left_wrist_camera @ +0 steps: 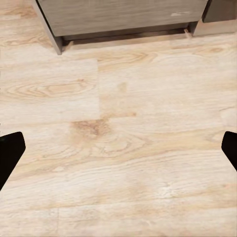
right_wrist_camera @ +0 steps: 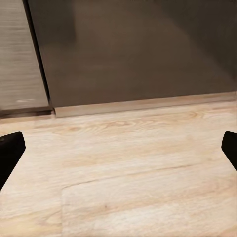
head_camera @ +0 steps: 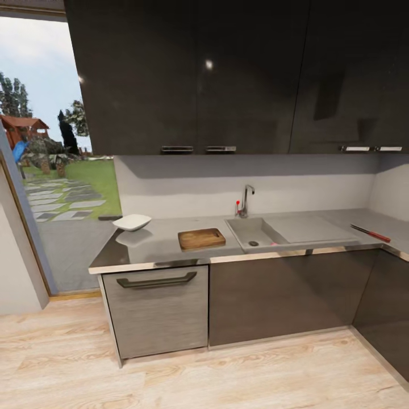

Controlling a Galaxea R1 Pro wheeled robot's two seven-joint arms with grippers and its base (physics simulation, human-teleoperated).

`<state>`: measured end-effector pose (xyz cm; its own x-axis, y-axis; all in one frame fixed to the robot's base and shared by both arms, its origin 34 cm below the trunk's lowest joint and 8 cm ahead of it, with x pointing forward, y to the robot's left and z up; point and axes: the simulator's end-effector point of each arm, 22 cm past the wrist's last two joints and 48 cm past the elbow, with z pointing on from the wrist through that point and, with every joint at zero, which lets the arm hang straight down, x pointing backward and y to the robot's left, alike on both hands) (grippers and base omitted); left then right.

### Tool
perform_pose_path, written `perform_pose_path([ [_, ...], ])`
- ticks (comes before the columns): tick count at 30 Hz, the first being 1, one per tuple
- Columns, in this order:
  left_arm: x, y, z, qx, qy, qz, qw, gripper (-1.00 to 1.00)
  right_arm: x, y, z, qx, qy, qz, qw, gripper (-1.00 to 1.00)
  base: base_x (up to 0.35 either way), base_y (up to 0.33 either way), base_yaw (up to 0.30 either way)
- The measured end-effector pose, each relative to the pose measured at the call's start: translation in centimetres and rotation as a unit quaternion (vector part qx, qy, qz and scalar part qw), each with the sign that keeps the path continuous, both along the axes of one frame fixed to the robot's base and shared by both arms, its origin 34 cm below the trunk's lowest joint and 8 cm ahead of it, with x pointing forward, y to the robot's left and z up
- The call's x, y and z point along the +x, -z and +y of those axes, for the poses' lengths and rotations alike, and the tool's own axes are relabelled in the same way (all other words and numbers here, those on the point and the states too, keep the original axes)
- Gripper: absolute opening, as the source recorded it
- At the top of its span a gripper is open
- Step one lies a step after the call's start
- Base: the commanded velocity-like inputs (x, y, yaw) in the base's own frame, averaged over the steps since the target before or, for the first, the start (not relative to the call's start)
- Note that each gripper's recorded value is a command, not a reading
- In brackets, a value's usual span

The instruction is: In the kitchen, take the Vidalia onion out of the sink, dice it on the chopping board with the paring knife, put the diced onion into the bowl on the countertop, then place both the paring knife and the chopping board into the sink.

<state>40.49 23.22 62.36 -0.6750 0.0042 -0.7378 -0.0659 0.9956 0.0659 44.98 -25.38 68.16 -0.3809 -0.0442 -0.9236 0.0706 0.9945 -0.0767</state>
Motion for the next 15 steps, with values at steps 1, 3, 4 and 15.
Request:
perform_pose_path([
  [1,0.0,-0.1,0.0,0.000,0.000,0.000,1.0000,1.00,0.0,-0.1,0.0,0.000,0.000,0.000,1.0000,1.00,0.000,0.000,0.000],
  [3,0.0,-0.4,0.0,0.000,0.000,0.000,1.0000,1.00,0.0,-0.4,0.0,0.000,0.000,0.000,1.0000,1.00,0.000,0.000,0.000],
  [4,-0.1,-0.5,0.0,0.000,0.000,0.000,1.0000,1.00,-0.1,-0.5,0.1,0.000,-0.001,0.000,1.0000,1.00,0.000,0.000,0.000],
  [15,-0.3,-1.9,0.0,0.000,0.000,0.000,1.0000,1.00,-0.3,-1.9,0.2,0.001,-0.001,0.000,1.0000,1.00,0.000,0.000,0.000],
])
